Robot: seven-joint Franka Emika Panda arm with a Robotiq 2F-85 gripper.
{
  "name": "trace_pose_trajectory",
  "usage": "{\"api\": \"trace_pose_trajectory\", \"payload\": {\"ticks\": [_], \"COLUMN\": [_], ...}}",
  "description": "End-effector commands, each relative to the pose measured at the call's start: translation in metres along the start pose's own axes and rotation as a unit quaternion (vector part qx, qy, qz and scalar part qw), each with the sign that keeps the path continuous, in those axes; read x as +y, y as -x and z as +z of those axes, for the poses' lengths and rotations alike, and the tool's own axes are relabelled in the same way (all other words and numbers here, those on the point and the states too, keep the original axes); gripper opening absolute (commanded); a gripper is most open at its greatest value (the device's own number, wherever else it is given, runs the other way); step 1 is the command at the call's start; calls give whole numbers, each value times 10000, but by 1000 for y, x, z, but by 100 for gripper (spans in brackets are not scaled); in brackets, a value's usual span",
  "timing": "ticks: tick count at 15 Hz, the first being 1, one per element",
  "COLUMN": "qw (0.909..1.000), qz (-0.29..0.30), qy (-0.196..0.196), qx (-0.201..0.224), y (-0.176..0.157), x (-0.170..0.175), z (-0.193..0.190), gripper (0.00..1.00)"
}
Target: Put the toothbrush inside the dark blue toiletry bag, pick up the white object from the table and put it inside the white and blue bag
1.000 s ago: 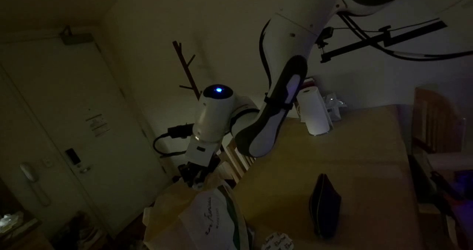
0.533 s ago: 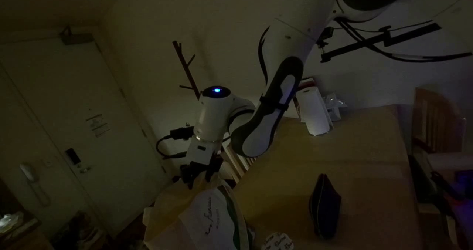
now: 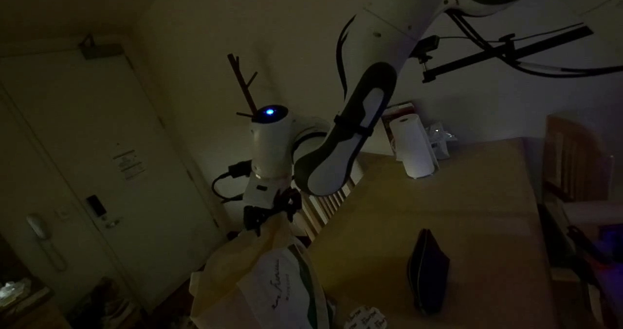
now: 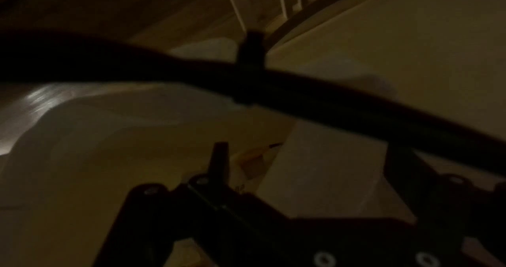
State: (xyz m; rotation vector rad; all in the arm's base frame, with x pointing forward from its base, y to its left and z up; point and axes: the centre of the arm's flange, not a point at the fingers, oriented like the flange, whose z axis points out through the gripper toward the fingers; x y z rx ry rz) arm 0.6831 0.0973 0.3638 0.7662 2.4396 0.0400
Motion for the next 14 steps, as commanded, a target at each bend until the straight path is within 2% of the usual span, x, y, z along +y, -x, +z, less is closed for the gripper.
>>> {"api": "trace_pose_trajectory", "payload": {"ticks": [1, 5, 8, 11, 13, 14], "qw": [9964, 9915, 9865, 9750, 9657, 9726], "qz": [308, 419, 675, 1212, 1617, 1225], "qy": [-792, -1219, -1478, -1639, -1600, -1678], "qx": [-61, -155, 208, 882, 1251, 1044], "y": [0, 1, -12, -40, -63, -42], "x": [-4, -3, -13, -43, -63, -37], "z": [-49, -89, -97, -91, -85, -74], "gripper": [100, 100, 100, 100, 100, 100]}}
